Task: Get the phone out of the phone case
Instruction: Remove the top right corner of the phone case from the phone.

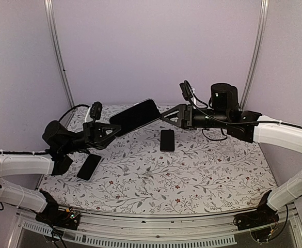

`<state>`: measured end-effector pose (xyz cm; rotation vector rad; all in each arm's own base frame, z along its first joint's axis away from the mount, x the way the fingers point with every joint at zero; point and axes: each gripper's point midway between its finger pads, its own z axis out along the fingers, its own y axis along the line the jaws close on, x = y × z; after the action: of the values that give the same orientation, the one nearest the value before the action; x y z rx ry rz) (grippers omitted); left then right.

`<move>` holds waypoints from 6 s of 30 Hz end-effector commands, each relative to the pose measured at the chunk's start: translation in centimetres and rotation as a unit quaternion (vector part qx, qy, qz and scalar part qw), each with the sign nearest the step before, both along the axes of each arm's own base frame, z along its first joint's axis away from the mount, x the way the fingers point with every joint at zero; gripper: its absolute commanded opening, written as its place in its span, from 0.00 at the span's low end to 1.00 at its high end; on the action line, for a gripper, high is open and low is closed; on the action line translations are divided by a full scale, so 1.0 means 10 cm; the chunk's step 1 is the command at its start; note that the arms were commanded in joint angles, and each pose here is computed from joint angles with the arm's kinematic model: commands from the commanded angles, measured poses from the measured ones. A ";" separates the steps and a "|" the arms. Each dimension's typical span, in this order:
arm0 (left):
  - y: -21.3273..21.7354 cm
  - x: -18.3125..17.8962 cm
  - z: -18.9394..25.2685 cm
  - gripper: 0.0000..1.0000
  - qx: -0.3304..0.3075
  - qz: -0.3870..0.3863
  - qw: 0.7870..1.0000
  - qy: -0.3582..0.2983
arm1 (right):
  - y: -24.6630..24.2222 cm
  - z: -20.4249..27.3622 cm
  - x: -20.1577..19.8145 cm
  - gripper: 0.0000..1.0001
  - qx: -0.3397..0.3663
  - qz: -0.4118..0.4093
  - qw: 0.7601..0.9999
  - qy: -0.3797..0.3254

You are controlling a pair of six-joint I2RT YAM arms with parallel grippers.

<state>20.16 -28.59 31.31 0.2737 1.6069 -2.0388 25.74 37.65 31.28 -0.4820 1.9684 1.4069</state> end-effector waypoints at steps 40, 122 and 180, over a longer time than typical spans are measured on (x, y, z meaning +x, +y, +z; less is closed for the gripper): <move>-0.28 -0.31 0.12 0.00 0.032 -0.067 0.993 -0.092 | 0.03 -0.10 -0.11 0.64 -0.039 0.036 0.999 -0.008; -0.44 -0.14 -1.08 0.00 0.346 -0.141 0.921 -0.113 | -0.16 0.42 -0.40 0.14 0.073 0.181 0.981 0.005; -0.58 -0.29 -0.90 0.00 0.377 -0.122 0.895 -0.207 | -0.11 -0.05 -0.30 0.26 0.026 0.167 0.984 0.063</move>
<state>18.85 -34.91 24.35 1.1804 1.9856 -1.0343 23.65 35.43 20.52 -0.4470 2.4828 1.6783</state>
